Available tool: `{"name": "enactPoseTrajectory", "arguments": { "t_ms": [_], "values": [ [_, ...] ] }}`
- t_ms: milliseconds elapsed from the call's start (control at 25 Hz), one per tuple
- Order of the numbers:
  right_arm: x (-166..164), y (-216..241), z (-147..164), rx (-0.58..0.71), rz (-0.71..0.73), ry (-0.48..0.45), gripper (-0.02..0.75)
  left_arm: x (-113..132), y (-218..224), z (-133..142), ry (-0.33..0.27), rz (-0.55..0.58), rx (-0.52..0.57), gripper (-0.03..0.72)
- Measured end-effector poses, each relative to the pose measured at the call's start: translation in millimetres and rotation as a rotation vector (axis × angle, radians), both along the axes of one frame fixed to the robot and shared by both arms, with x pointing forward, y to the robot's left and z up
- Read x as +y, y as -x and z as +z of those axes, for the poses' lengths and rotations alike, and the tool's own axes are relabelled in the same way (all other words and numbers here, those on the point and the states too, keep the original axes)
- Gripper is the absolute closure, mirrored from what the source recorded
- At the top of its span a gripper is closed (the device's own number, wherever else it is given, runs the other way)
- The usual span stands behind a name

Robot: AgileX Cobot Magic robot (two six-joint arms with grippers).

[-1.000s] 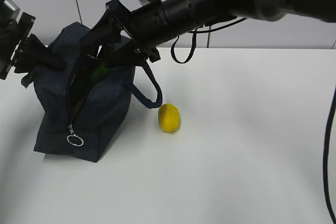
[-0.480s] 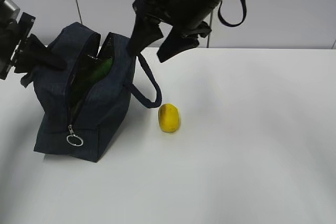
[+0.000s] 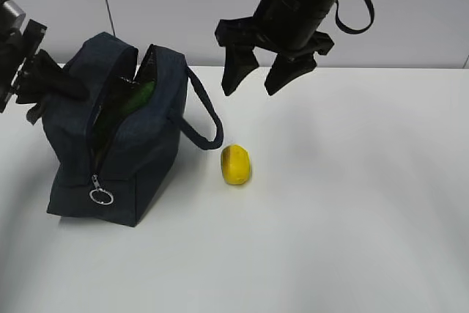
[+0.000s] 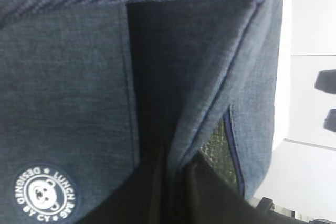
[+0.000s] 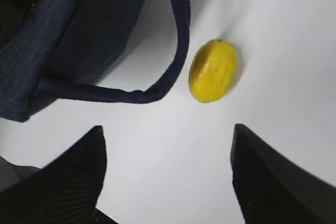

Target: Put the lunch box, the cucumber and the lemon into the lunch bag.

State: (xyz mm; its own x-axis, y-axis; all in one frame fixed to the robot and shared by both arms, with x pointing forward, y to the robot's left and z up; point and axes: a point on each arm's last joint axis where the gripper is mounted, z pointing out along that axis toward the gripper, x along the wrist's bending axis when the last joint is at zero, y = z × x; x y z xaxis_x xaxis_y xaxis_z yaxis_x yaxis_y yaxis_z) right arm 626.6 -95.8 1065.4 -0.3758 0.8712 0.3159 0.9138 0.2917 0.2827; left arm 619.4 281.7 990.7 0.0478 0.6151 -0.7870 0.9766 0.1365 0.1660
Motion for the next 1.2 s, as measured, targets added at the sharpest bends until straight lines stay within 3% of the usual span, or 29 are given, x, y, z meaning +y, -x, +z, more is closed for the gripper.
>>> {"name": "enactPoseTrajectory", "arguments": {
  "t_ms": [320,760,1200],
  "values": [
    [-3.4,4.3,-20.3,0.075,-0.038,0.039,0.19,27.8,1.8,-3.2,-0.04,0.055,0.022,0.659],
    [4.6,-9.4,-77.9,0.21,-0.064,0.073,0.19,31.8,4.5,-6.8,-0.093,0.029,0.032,0.659],
    [14.2,-30.8,-112.5,0.148,-0.173,0.006,0.189,31.9,4.6,-7.0,-0.095,0.028,0.032,0.659]
  ]
}}
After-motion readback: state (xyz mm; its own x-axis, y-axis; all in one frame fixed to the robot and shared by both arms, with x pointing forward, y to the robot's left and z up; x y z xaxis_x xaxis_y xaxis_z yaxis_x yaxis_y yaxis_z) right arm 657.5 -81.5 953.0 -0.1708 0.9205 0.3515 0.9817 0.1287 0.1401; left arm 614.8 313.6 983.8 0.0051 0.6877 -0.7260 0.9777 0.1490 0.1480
